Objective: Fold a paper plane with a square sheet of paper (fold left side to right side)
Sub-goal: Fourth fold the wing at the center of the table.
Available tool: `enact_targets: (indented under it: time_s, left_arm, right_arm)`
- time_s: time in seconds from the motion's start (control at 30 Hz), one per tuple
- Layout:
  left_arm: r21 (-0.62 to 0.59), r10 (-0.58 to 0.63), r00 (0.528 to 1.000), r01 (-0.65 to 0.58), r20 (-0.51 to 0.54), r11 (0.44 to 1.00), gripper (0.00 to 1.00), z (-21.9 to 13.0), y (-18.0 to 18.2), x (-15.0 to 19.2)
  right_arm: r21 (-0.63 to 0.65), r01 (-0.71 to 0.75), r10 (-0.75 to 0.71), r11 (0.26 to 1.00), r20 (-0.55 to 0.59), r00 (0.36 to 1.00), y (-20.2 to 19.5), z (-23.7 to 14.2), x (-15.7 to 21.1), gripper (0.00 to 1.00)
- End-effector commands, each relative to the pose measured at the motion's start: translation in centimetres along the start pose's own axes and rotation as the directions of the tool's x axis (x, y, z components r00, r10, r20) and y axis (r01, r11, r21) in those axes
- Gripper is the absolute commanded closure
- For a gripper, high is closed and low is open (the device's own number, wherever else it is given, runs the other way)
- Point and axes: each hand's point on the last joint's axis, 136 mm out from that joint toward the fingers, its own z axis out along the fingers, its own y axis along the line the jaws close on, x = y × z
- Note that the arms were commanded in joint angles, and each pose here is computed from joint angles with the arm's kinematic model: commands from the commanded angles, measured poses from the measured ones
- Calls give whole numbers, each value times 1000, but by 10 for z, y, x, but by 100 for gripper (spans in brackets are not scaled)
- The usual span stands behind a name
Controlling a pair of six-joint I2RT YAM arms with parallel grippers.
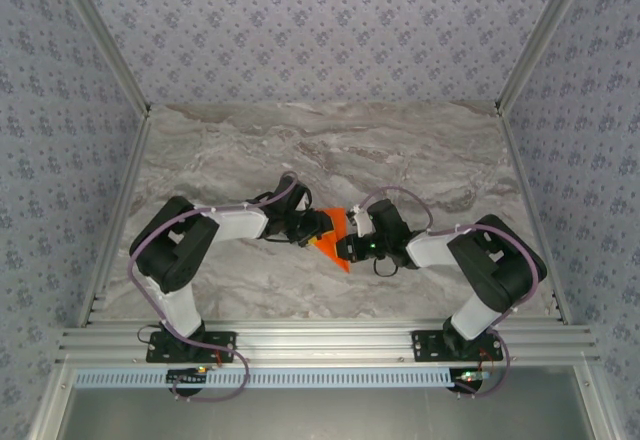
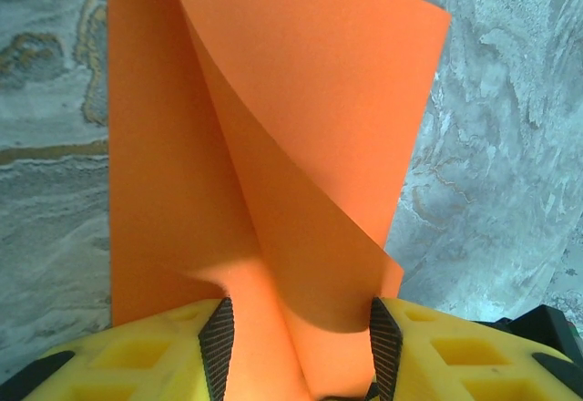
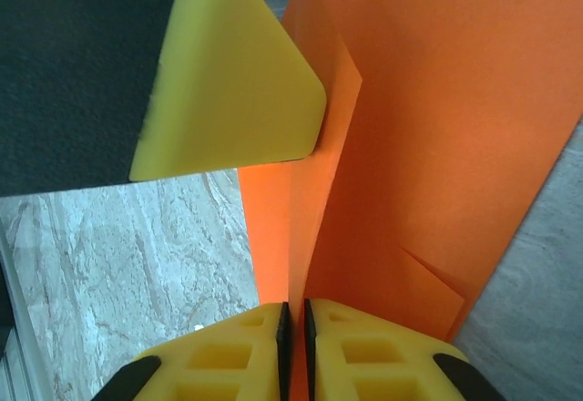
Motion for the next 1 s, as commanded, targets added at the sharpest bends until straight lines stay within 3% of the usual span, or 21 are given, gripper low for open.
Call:
enact_targets:
  time_s: [0.0,0.43,0.97]
  left_arm:
    - [-24,-7,1000,7,-6,1000,54,3,3,2]
    - [-33,-3,1000,3,-3,999,54,2,5,2]
    - [-30,5,1000,-5,1,1000,54,-1,2,1]
  right_arm:
    - [-9,-16,16,1000,-7,1000,-2,0,2,84]
    - [-119,-44,51,992,58,997,13,-21,-26,60]
    - [-186,-204,206,961,-10,978,2,-9,-32,67]
